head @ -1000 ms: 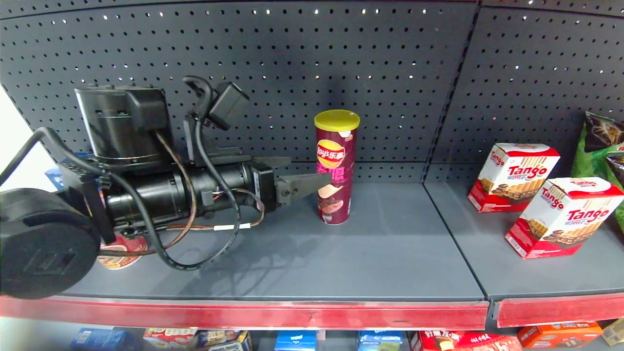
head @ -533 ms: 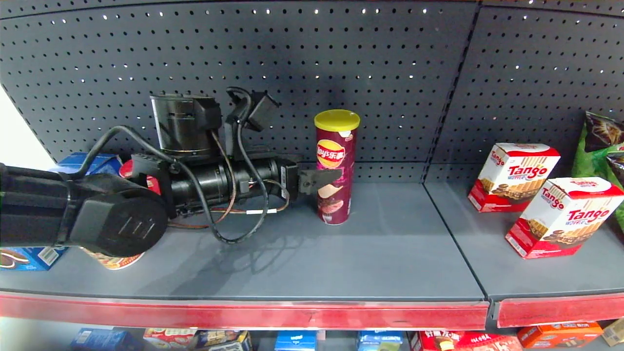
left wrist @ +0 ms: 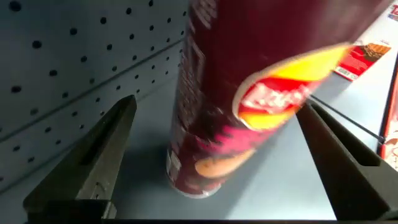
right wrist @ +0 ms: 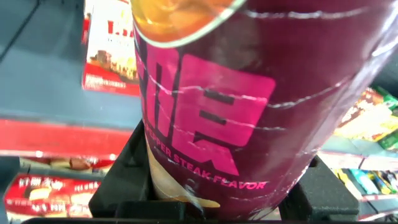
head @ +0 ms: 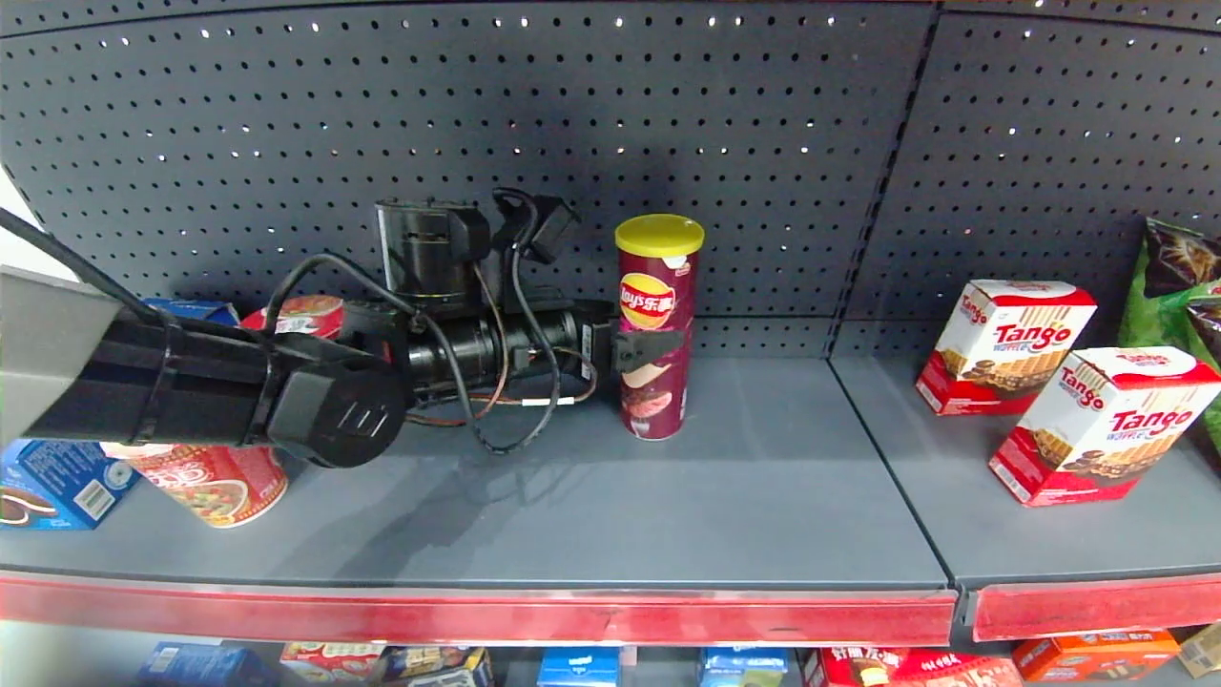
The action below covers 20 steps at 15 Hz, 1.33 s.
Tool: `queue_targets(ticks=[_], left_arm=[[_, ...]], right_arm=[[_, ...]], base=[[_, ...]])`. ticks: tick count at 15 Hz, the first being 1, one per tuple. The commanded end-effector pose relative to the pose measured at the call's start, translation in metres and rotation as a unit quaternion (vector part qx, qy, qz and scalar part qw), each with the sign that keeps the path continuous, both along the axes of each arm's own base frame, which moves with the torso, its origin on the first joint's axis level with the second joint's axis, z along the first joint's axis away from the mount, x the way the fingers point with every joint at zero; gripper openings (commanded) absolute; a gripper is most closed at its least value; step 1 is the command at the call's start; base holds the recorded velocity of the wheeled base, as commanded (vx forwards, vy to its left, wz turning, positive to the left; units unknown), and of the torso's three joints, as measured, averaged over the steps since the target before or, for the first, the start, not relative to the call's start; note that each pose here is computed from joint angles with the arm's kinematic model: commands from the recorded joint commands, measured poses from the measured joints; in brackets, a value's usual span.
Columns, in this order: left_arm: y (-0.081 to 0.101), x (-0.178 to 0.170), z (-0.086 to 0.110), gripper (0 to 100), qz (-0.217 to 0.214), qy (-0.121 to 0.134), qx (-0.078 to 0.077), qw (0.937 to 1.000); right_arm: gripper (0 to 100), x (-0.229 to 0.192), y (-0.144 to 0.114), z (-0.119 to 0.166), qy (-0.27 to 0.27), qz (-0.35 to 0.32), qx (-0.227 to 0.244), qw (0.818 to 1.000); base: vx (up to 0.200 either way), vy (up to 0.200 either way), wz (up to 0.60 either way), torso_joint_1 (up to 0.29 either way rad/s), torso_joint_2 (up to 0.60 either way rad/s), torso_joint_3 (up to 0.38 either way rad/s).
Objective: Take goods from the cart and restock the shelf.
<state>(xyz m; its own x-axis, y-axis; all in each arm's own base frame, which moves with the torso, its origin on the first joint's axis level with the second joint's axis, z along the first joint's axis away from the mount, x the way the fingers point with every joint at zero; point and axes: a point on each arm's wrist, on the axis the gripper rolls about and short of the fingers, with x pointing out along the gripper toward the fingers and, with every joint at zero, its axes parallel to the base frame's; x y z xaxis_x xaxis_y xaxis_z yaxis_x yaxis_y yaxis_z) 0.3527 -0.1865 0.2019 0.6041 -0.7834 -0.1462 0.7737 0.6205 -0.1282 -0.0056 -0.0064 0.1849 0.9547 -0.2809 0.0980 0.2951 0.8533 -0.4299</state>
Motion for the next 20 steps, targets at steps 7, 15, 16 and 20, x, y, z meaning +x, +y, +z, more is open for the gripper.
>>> queue_targets(ticks=[7,15,16,20], left_arm=[[-0.013,0.019,-0.004,100,-0.021,-0.01,-0.008,0.9997],[-0.023,0.034,-0.014,100,-0.021,-0.015,-0.013,0.9996],[-0.024,0.036,-0.015,100,-0.02,-0.015,-0.013,0.9996],[-0.023,0.035,-0.014,0,-0.017,-0.016,-0.013,0.9996]], right_arm=[[0,-0.007,0.0,-0.006,0.003,0.0,-0.007,1.0],[0,-0.009,0.0,-0.006,0.001,-0.001,-0.013,1.0],[0,-0.009,0.0,-0.006,0.001,-0.001,-0.013,1.0],[0,-0.009,0.0,-0.006,0.001,-0.001,-0.013,1.0]], base=[[0.0,0.0,0.0,0.0,0.0,0.0],[0.0,0.0,0.0,0.0,0.0,0.0],[0.0,0.0,0.0,0.0,0.0,0.0],[0.0,0.0,0.0,0.0,0.0,0.0]])
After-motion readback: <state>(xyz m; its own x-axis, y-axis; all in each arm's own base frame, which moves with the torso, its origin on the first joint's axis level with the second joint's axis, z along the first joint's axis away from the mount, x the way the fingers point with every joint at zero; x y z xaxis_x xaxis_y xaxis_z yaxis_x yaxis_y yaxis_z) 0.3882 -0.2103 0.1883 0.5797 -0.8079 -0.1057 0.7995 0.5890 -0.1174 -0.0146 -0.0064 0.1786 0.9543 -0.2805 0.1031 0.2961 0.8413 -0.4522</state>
